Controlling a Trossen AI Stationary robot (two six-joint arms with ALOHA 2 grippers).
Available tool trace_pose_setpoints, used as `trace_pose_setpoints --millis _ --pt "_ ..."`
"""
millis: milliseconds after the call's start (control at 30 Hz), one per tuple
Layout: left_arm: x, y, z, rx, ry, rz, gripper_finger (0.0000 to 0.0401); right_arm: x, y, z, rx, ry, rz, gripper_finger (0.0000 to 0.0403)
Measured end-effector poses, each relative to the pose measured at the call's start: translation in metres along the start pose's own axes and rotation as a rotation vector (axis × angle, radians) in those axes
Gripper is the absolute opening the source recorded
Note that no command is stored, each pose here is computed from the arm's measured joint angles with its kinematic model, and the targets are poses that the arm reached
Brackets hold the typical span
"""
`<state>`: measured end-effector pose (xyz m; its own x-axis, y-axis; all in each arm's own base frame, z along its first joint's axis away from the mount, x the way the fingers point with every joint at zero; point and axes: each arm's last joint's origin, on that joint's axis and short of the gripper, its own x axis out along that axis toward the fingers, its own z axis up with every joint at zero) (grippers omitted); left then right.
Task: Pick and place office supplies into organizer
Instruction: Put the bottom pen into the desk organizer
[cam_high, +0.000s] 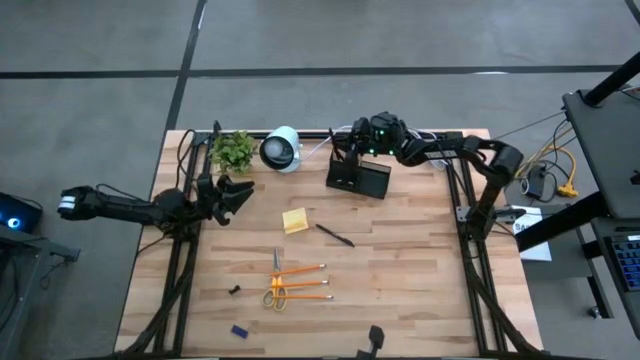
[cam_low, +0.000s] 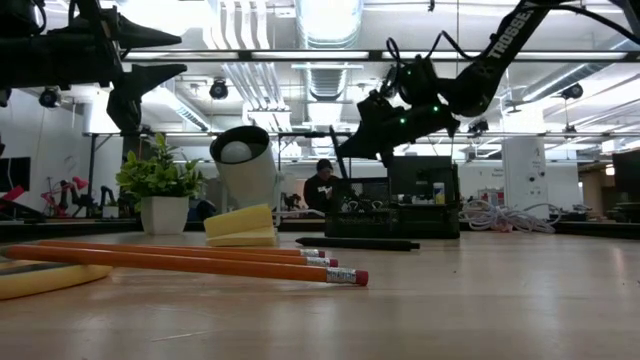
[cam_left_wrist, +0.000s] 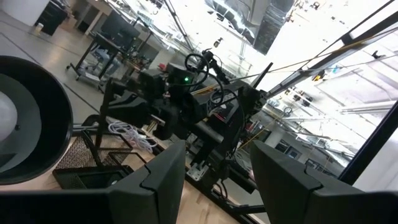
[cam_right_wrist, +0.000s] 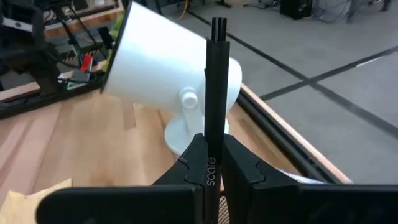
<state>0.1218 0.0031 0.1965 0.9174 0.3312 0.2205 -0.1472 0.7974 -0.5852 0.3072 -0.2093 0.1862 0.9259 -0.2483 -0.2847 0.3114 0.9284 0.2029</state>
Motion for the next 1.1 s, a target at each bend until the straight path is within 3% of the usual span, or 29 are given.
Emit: trace_pose_setpoints --millis 1100 --pt "0.000 0.000 0.000 0.000 0.000 0.000 0.0167 -0.003 -0.001 -0.025 -0.042 0.245 0.034 0.0013"
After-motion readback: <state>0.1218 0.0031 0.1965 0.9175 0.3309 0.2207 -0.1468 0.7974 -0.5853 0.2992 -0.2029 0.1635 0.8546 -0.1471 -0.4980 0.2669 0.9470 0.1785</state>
